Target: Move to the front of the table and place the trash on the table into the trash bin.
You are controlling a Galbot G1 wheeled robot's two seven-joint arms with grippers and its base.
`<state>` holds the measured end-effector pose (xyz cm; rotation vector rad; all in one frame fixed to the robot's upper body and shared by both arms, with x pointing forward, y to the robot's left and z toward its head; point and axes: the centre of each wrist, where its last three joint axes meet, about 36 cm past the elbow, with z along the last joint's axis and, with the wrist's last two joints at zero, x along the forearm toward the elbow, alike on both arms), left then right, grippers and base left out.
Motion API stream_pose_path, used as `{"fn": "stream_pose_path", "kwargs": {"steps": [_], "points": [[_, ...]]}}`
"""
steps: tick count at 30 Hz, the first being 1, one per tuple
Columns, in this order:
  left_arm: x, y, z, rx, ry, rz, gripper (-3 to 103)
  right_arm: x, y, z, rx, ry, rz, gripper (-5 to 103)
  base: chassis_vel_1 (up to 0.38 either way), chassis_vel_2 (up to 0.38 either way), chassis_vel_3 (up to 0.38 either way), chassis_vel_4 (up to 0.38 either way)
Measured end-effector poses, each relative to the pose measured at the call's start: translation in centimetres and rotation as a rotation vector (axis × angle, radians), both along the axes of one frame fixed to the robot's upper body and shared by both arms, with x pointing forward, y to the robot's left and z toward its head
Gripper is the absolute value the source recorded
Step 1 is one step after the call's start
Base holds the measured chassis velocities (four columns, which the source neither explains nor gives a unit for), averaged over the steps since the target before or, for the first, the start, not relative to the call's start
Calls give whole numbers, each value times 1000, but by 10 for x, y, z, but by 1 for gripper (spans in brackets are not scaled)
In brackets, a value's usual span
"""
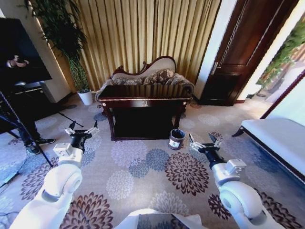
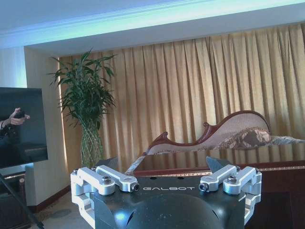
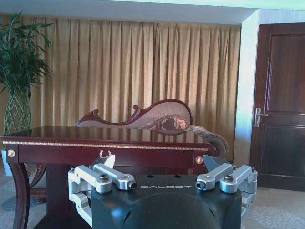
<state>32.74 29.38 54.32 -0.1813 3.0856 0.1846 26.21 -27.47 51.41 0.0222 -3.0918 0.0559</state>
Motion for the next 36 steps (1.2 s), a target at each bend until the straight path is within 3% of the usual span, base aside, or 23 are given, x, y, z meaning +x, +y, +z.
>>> {"fn": "stream_pose_path", "kwargs": {"steps": [36], "points": [[-1,2,3,5,-17,4,100,-3,-1,-1,-21,0,-17,100,1,1,-2,-2]]}}
